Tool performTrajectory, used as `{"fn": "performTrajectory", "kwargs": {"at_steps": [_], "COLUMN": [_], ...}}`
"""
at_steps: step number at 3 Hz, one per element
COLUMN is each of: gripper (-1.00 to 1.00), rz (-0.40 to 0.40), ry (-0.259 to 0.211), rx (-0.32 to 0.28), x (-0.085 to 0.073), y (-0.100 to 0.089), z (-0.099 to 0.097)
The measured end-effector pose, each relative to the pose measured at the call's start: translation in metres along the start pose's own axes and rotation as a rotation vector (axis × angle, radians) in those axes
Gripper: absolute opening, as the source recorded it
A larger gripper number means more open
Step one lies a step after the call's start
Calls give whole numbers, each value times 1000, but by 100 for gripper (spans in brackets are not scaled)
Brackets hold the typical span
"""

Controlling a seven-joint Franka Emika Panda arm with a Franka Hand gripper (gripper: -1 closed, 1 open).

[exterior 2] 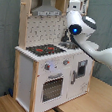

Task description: Play with the kitchen

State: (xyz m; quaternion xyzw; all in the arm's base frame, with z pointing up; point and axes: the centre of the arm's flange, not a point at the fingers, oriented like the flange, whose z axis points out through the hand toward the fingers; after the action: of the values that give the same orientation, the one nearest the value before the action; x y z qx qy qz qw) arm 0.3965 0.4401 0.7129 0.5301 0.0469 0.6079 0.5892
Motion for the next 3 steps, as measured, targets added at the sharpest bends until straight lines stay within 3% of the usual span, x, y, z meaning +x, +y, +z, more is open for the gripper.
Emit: {"fn": "performTrajectory", "kwargs": {"at_steps": [1,2,3], "gripper": [100,-100,-100], "rz": [67,76,125], "ry": [-63,-72,-122], "rx": [-18,-20,-23], "x": [-2,-3,-5], "y": [-2,-3,-11], "z": [22,25,44]}}
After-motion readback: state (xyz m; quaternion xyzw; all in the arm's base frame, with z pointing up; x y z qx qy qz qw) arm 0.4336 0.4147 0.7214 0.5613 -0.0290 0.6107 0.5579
